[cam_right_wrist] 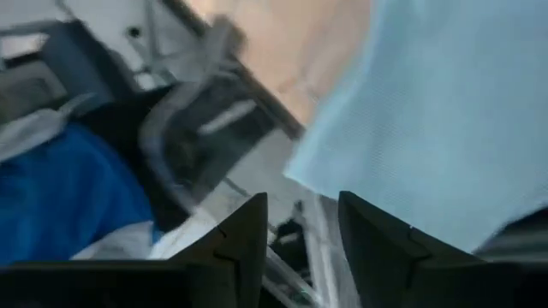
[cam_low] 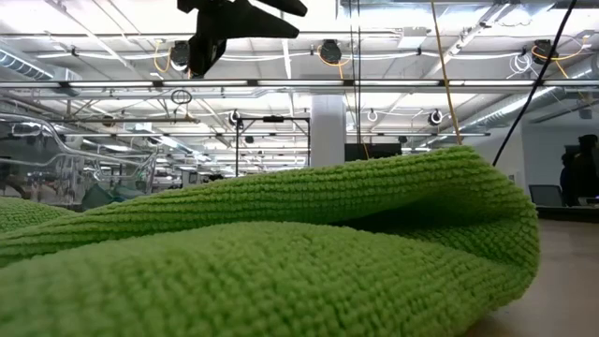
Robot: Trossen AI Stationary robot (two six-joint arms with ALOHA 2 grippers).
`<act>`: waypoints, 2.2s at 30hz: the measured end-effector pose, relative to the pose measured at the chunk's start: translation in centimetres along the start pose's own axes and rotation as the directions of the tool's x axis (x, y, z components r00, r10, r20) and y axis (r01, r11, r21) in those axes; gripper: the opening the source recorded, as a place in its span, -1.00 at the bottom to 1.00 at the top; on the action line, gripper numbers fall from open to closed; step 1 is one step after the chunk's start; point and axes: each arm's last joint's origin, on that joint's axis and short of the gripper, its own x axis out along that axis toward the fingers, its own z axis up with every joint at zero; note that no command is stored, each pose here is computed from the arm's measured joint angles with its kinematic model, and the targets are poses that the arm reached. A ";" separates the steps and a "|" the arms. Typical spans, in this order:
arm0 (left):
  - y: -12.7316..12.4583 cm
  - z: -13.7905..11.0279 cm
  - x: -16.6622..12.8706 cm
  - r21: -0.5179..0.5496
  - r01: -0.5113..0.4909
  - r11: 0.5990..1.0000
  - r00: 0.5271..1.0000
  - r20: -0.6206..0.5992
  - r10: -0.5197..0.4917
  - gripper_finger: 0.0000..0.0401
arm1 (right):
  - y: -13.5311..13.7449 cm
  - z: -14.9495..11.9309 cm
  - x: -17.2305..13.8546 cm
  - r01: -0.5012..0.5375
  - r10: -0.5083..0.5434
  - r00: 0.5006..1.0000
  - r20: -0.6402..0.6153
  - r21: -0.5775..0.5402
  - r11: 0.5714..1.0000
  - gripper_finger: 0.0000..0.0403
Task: Sort microfiber towel by color & place in baskets
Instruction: Put the folded blue microfiber towel into the right transparent bin, then fold the blue microfiber towel
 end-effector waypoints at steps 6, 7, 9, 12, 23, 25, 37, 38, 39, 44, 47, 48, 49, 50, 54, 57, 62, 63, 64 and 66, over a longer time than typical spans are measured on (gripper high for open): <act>0.0 0.1 0.0 -0.006 0.002 1.000 1.000 0.007 -0.002 -0.52 | -0.5 0.4 2.6 0.090 -0.090 0.996 0.005 0.026 0.996 -0.38; 0.0 0.1 0.0 -0.007 0.001 1.000 1.000 0.009 -0.001 -0.52 | -0.5 0.5 3.0 0.098 -0.098 0.995 0.008 0.028 0.995 -0.39; 0.0 0.1 0.0 -0.015 -0.016 1.000 1.000 0.023 0.016 -0.52 | -0.8 0.8 3.6 0.129 -0.130 0.991 0.023 0.035 0.991 -0.39; 0.2 0.2 0.0 -0.038 -0.064 0.997 0.996 0.066 0.066 -0.51 | -1.4 1.2 4.4 0.188 -0.191 0.980 0.053 0.057 0.980 -0.37; 1.4 2.2 0.6 -0.108 -0.143 0.984 0.961 0.221 0.164 -0.52 | -1.8 3.4 3.6 0.243 -0.254 0.939 0.234 0.074 0.967 -0.09; 1.5 2.7 0.7 -0.089 -0.129 0.988 0.961 0.233 0.146 -0.52 | -2.3 3.7 2.4 0.289 -0.302 0.915 0.266 0.088 0.953 -0.07; 1.2 7.4 -1.5 0.108 -0.368 0.924 0.929 0.012 0.369 -0.52 | -2.3 2.3 -5.0 0.107 -0.103 0.972 0.213 -0.008 0.994 -0.17; 1.5 7.8 -1.6 0.085 -0.386 0.919 0.921 -0.022 0.389 -0.51 | -2.2 2.3 -5.4 0.088 -0.083 0.974 0.210 -0.017 0.996 -0.17; 1.9 8.0 -1.7 0.067 -0.406 0.911 0.910 -0.064 0.411 -0.51 | -2.2 2.4 -5.8 0.067 -0.063 0.975 0.212 -0.013 0.998 -0.17; 4.8 8.9 -1.4 0.017 -0.407 0.913 0.880 -0.259 0.398 -0.36 | -1.3 2.9 -7.3 -0.062 0.056 0.923 0.380 0.002 0.998 -0.17; 6.2 9.3 -0.5 0.052 -0.314 0.948 0.887 -0.340 0.313 -0.22 | 0.1 3.1 -8.5 -0.106 0.138 0.862 0.489 -0.092 0.990 -0.17; 6.4 9.5 0.0 0.066 -0.283 0.957 0.896 -0.338 0.288 -0.19 | 0.6 3.1 -8.9 -0.106 0.156 0.844 0.512 -0.126 0.986 -0.17; 6.5 9.8 0.2 0.071 -0.270 0.960 0.900 -0.335 0.278 -0.16 | 1.2 3.1 -9.4 -0.106 0.179 0.830 0.528 -0.164 0.981 -0.17; 6.6 10.0 0.3 0.068 -0.273 0.960 0.901 -0.331 0.280 -0.14 | 1.6 3.1 -9.9 -0.098 0.196 0.818 0.540 -0.205 0.974 -0.17; 5.9 11.8 1.0 0.035 -0.308 0.951 0.916 -0.259 0.306 -0.14 | 3.5 2.9 -11.9 -0.041 0.270 0.778 0.567 -0.384 0.923 -0.17; 4.9 13.2 2.0 0.056 -0.291 0.955 0.925 -0.238 0.295 -0.19 | 4.5 3.0 -13.1 0.029 0.317 0.760 0.568 -0.517 0.856 -0.17; 2.7 15.6 3.4 0.086 -0.277 0.957 0.920 -0.264 0.290 -0.33 | 4.6 3.5 -14.5 0.200 0.328 0.717 0.615 -0.632 0.749 -0.17; 2.5 15.8 3.8 0.092 -0.286 0.954 0.912 -0.279 0.300 -0.36 | 4.5 3.7 -14.8 0.230 0.335 0.706 0.624 -0.650 0.725 -0.17; 2.4 15.9 4.3 0.096 -0.291 0.952 0.907 -0.288 0.307 -0.39 | 4.5 3.7 -15.1 0.258 0.346 0.696 0.629 -0.669 0.697 -0.17; 2.2 16.1 5.2 0.104 -0.302 0.947 0.898 -0.303 0.320 -0.44 | 4.7 3.8 -15.6 0.322 0.386 0.667 0.637 -0.714 0.622 -0.17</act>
